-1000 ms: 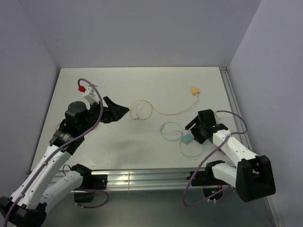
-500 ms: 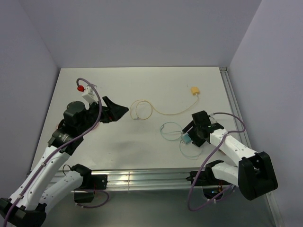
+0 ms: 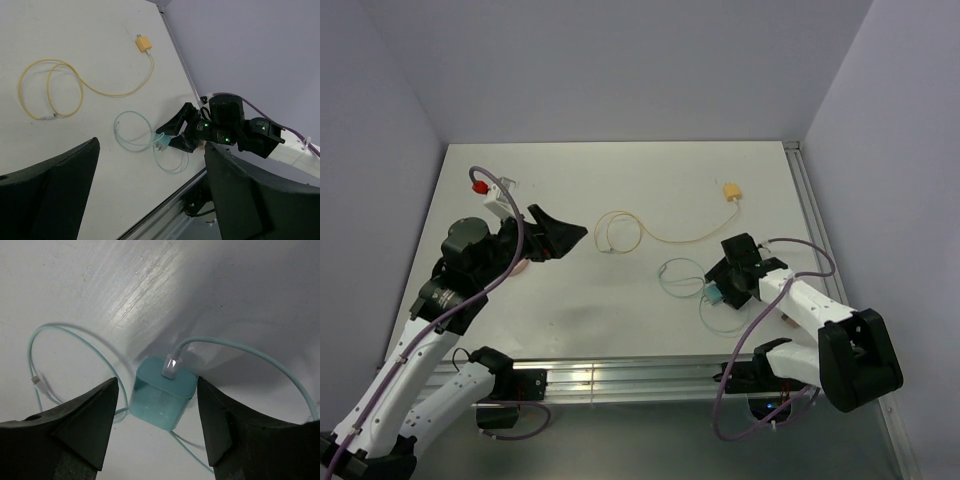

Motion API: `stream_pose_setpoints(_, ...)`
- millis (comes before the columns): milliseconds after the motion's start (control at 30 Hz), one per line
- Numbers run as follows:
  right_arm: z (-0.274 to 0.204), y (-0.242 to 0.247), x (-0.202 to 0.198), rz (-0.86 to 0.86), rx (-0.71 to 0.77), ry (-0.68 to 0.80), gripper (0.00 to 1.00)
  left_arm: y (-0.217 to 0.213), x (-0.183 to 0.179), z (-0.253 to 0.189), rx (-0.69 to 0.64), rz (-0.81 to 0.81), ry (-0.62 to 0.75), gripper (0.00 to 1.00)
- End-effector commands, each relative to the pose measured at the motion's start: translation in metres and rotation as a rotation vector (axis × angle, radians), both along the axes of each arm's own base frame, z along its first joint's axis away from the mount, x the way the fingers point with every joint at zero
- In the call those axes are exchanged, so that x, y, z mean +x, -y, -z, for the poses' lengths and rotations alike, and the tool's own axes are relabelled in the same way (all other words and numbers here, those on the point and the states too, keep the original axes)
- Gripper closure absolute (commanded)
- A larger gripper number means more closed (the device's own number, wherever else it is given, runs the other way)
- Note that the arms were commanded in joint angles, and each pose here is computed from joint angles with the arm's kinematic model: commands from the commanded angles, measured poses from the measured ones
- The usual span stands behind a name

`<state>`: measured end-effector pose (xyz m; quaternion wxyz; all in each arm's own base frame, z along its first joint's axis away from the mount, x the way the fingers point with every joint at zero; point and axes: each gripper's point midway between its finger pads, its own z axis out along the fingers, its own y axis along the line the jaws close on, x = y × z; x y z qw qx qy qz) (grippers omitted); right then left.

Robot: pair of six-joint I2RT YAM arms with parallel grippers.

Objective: Insert the plug

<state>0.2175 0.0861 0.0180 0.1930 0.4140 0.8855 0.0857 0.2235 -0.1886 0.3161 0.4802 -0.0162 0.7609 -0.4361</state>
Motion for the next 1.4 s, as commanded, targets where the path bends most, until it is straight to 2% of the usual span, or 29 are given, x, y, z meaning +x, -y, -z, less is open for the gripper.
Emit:
stream_pose_setpoints(0, 0.002, -0.004, 0.005, -0.016, -0.003, 0.012, 0.29, 0.001, -0.004, -0.022, -0.011, 0.019, 0.067, 0.09)
stream_pose_setpoints(33, 0.002, -0.005, 0.006, -0.023, -0.002, 0.013, 0.31, 0.001, -0.004, -0.022, -0.009, 0.021, 0.066, 0.09)
stream_pose_setpoints(100, 0.003, -0.007, 0.007, -0.037, -0.003, 0.007, 0.45, 0.002, -0.005, -0.024, -0.010, 0.023, 0.065, 0.09)
stream_pose_setpoints(133, 0.000, -0.009, 0.009, -0.045, -0.005, 0.012, 0.64, 0.001, -0.005, -0.025, -0.012, 0.022, 0.068, 0.09)
stream_pose_setpoints(167, -0.002, -0.010, 0.009, -0.054, -0.009, 0.014, 0.73, 0.001, -0.005, -0.025, -0.012, 0.022, 0.068, 0.10)
stream_pose_setpoints(200, -0.004, -0.011, 0.010, -0.063, -0.016, 0.019, 0.79, 0.000, -0.006, -0.026, -0.010, 0.021, 0.073, 0.11)
stream_pose_setpoints(300, -0.017, -0.008, 0.013, -0.081, -0.058, 0.069, 0.86, -0.003, -0.006, -0.026, -0.002, 0.008, 0.072, 0.11)
stream_pose_setpoints(400, -0.044, 0.002, 0.021, -0.099, -0.114, 0.156, 1.00, -0.001, -0.006, -0.026, 0.007, 0.020, 0.065, 0.11)
stream_pose_setpoints(567, -0.115, -0.005, 0.039, -0.207, -0.098, 0.431, 1.00, 0.003, -0.006, -0.023, 0.024, 0.042, 0.050, 0.15)
stream_pose_setpoints(733, -0.193, -0.044, 0.048, -0.522, -0.043, 0.739, 1.00, 0.007, -0.004, -0.024, 0.047, 0.068, 0.028, 0.16)
stream_pose_setpoints(833, -0.223, -0.066, 0.048, -0.704, -0.046, 0.817, 1.00, 0.017, -0.006, -0.022, 0.054, 0.129, -0.010, 0.19)
stream_pose_setpoints(867, -0.230, -0.077, 0.044, -0.765, -0.040, 0.841, 1.00, 0.021, -0.005, -0.019, 0.060, 0.151, -0.033, 0.23)
stream_pose_setpoints(967, -0.246, -0.103, 0.033, -0.949, -0.007, 0.917, 1.00, 0.033, -0.014, -0.020, 0.053, 0.246, -0.067, 0.26)
stream_pose_setpoints(1133, -0.260, -0.149, -0.011, -1.277, 0.033, 1.065, 1.00, 0.048, -0.028, -0.029, -0.003, 0.339, -0.090, 0.25)
stream_pose_setpoints(1367, -0.260, -0.174, -0.057, -1.490, 0.051, 1.148, 1.00, 0.077, -0.039, 0.001, 0.011, 0.435, -0.214, 0.24)
